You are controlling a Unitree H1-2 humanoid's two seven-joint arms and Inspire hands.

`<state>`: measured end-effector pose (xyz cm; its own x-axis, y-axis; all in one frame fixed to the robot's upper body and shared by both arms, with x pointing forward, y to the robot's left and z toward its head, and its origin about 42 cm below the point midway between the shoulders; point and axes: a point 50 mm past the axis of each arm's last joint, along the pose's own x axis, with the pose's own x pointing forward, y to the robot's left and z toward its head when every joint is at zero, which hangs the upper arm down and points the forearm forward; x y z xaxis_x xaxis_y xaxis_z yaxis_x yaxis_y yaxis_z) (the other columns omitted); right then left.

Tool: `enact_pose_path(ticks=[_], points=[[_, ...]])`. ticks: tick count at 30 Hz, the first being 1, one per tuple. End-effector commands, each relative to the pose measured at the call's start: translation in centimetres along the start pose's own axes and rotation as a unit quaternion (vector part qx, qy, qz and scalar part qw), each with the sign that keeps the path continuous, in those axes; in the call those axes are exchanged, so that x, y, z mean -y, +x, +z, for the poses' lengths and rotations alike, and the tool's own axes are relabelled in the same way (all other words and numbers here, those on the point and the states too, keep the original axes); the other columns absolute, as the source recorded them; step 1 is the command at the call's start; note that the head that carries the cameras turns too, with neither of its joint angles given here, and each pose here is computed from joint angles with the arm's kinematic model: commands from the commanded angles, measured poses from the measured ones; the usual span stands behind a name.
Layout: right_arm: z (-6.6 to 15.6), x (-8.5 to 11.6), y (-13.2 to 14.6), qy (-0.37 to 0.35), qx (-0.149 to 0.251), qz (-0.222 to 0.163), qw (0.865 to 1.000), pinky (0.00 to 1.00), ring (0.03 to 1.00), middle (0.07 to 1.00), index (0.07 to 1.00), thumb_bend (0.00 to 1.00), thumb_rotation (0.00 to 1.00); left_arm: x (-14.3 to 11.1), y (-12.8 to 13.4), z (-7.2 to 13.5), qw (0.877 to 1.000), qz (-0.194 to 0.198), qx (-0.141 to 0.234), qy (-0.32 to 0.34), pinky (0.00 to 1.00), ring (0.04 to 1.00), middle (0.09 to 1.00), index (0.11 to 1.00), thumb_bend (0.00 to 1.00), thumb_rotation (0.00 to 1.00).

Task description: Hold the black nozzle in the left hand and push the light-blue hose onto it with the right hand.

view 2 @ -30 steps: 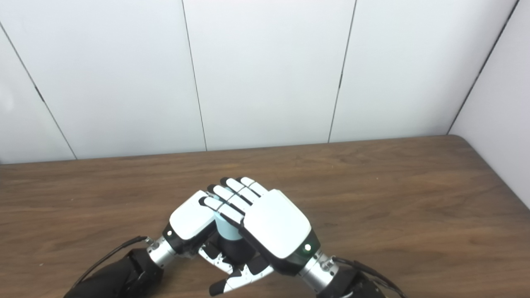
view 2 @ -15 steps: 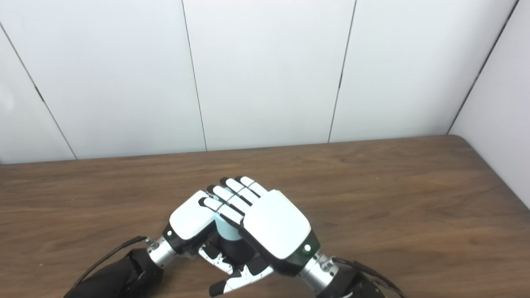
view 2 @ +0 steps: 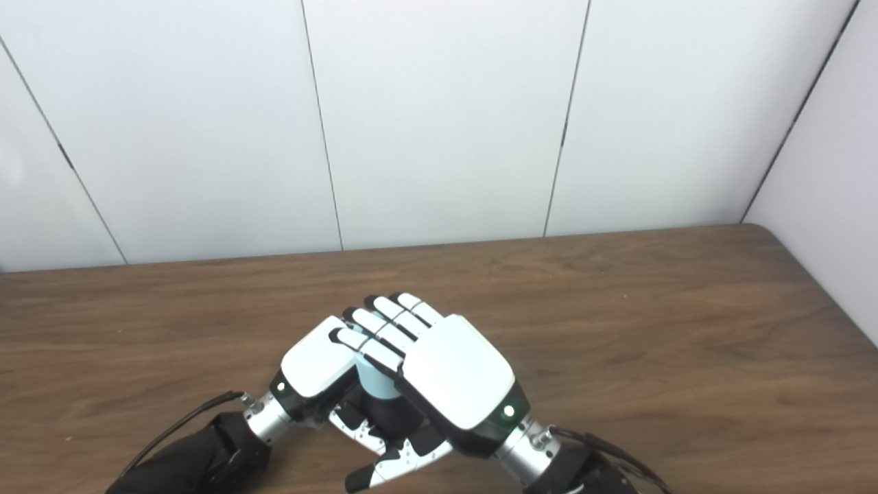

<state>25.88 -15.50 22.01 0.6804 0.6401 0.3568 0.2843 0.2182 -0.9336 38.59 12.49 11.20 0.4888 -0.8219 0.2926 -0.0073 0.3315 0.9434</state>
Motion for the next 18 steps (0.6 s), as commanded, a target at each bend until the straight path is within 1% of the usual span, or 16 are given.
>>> enact_pose_path(ticks=[1,5,12,18], points=[[1.02,-5.36,-3.89,0.015,0.018,0.195,0.98,0.85,0.871,0.868,0.817,0.72,0.98,9.34,-5.83,7.62,0.988,-0.063,-0.046,-0.13,0.25,0.326,0.464,0.514,0.52,0.0],[1.05,-5.41,-3.9,0.014,0.018,0.195,0.981,0.85,0.871,0.866,0.814,0.72,0.99,9.32,-5.83,7.59,0.989,-0.061,-0.045,-0.129,0.26,0.339,0.466,0.511,0.52,0.0],[1.13,-5.41,-4.02,0.019,0.017,0.195,0.98,0.85,0.865,0.858,0.808,0.72,0.98,9.3,-5.83,7.62,0.988,-0.064,-0.047,-0.132,0.24,0.314,0.461,0.517,0.52,0.0],[1.14,-5.42,-4.03,0.019,0.016,0.198,0.98,0.85,0.864,0.857,0.806,0.72,0.98,9.33,-5.87,7.62,0.989,-0.062,-0.045,-0.129,0.26,0.345,0.468,0.509,0.52,0.0]])
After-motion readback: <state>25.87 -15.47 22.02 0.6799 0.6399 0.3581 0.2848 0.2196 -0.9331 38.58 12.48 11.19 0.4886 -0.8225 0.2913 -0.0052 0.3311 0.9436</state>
